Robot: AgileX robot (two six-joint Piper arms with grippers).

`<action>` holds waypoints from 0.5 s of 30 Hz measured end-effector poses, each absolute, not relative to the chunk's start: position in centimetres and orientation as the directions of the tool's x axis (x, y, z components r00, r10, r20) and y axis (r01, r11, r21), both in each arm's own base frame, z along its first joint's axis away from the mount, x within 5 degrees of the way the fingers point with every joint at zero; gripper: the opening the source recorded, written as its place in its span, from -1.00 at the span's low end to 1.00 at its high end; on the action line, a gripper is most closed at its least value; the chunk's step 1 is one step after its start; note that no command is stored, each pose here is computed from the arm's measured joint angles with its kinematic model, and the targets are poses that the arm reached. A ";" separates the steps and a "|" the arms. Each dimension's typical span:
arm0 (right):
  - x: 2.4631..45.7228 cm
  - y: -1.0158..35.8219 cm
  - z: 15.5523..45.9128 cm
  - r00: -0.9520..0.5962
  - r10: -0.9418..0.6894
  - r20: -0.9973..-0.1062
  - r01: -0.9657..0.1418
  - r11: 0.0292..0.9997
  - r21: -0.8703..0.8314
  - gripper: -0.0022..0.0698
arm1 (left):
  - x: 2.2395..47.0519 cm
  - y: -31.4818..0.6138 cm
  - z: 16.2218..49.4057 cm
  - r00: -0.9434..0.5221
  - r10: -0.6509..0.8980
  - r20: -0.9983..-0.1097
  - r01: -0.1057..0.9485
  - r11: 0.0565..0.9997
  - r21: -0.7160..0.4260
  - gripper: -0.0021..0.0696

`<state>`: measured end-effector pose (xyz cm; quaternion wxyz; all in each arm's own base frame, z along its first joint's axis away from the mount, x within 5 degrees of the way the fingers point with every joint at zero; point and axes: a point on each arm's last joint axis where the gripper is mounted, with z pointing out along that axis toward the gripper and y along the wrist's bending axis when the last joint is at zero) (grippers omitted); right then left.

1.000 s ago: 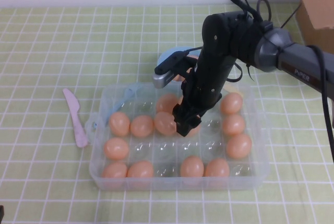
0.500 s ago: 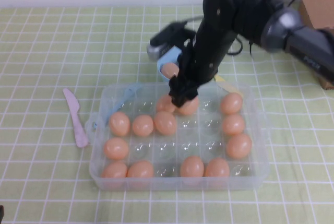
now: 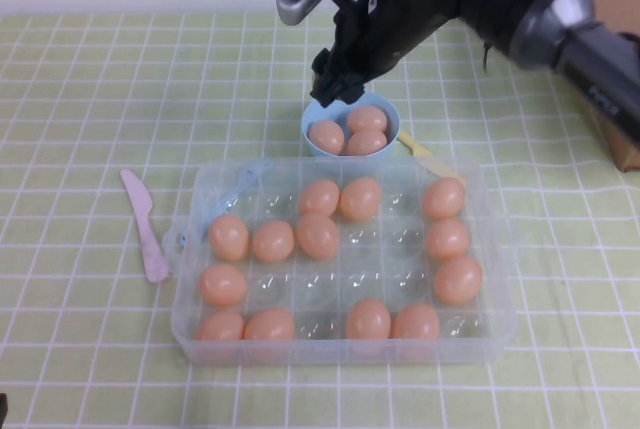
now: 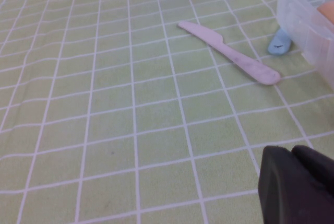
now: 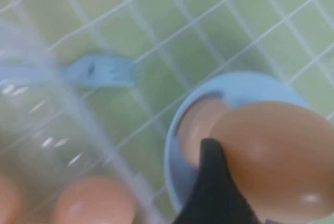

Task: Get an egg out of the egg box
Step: Place the egg in the bowl

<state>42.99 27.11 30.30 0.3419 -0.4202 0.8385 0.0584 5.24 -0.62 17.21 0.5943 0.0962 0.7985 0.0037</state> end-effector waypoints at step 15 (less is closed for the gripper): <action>47.3 25.9 24.1 -0.476 -0.577 -0.663 -0.692 0.712 -0.123 0.40 | 5.2 -0.6 17.2 -0.275 0.158 -0.948 0.149 0.981 0.120 -0.95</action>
